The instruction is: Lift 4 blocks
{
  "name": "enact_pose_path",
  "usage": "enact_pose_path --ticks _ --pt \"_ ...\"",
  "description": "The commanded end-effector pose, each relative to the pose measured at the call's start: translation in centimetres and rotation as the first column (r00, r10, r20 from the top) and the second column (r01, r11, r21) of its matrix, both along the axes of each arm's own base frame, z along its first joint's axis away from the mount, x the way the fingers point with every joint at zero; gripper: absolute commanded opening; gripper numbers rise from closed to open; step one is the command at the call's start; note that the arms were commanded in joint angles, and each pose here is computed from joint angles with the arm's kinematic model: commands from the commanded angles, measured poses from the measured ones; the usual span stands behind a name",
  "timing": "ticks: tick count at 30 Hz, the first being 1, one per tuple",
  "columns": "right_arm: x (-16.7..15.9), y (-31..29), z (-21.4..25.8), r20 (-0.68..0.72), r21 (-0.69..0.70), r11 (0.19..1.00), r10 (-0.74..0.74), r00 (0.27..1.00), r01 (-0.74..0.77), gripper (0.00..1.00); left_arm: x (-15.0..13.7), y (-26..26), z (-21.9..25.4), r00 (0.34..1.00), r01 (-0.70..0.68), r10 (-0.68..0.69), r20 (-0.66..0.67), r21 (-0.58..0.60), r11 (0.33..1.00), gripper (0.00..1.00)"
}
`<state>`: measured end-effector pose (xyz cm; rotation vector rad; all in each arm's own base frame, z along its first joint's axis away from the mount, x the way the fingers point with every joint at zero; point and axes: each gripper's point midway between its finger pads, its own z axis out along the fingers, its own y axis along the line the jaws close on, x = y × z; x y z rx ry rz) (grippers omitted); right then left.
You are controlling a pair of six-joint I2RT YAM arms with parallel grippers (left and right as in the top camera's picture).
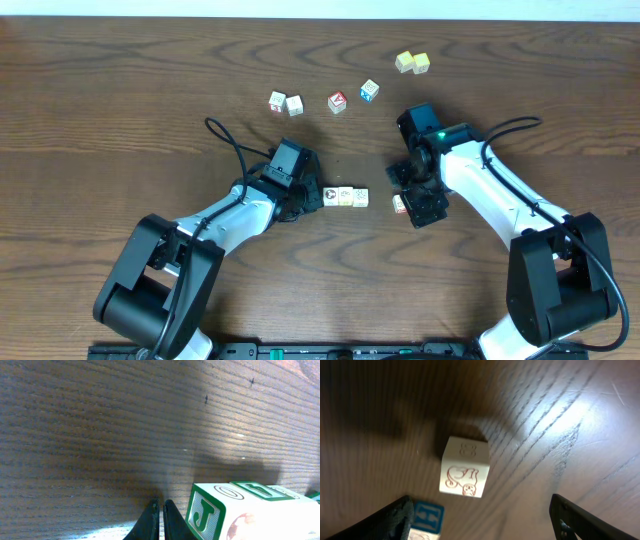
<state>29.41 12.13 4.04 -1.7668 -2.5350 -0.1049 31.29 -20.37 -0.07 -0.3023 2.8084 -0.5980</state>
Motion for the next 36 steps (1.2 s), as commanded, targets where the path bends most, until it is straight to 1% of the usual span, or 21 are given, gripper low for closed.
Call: enact_pose_path --ticks 1,7,11,20,21,22,23,24,27,29,31,36 --pt "0.1 -0.9 -0.5 0.013 -0.072 0.989 -0.128 0.992 0.129 0.84 0.0 0.6 -0.2 1.000 -0.011 0.011 0.000 0.034 0.999 0.07" --pt "1.6 -0.3 -0.8 0.090 -0.095 0.989 -0.105 0.990 0.114 0.82 0.0 0.6 -0.2 1.000 -0.011 0.011 0.000 0.034 0.999 0.07" --pt "1.5 0.2 -2.0 0.070 -0.103 0.987 -0.114 0.991 0.121 0.80 0.0 0.6 -0.2 1.000 -0.011 0.011 0.000 0.034 0.999 0.07" --pt "0.9 0.1 -3.4 0.024 -0.123 0.984 -0.126 0.992 0.128 0.80 -0.1 0.6 -0.3 1.000 -0.011 0.011 -0.003 0.036 0.999 0.07" --pt "0.9 0.0 -3.5 0.025 -0.125 0.984 -0.127 0.992 0.129 0.78 -0.1 0.6 -0.3 1.000 -0.011 0.011 -0.003 0.036 0.999 0.07" --pt "1.0 0.0 -3.5 0.026 -0.127 0.984 -0.127 0.992 0.129 0.73 -0.1 0.6 -0.3 1.000 -0.011 0.011 -0.003 0.036 0.999 0.07" --pt "1.0 -0.1 -3.5 0.028 -0.125 0.984 -0.128 0.991 0.130 0.58 -0.1 0.6 -0.3 1.000 -0.011 0.011 -0.003 0.036 0.999 0.07" --pt "1.0 -0.1 -3.5 0.028 -0.125 0.984 -0.124 0.992 0.127 0.54 -0.1 0.6 -0.3 1.000 -0.011 0.011 -0.003 0.036 0.999 0.07" --pt "1.0 -0.1 -3.5 0.026 -0.125 0.986 -0.105 0.994 0.108 0.47 -0.1 0.6 -0.3 1.000 -0.011 0.011 -0.003 0.036 0.999 0.07" --pt "1.0 -0.1 -3.5 0.026 -0.126 0.988 -0.089 0.996 0.091 0.41 -0.1 0.6 -0.3 1.000 -0.011 0.011 -0.003 0.036 0.999 0.07" --pt "1.1 0.0 -3.5 0.023 -0.120 0.990 -0.066 0.998 0.068 0.38 -0.1 0.6 -0.3 1.000 -0.011 0.011 -0.003 0.036 0.999 0.07" --pt "1.7 -0.2 -3.5 0.040 -0.114 0.992 0.059 0.997 -0.054 0.36 -0.1 0.6 -0.3 1.000 -0.011 0.011 -0.003 0.036 0.999 0.07"
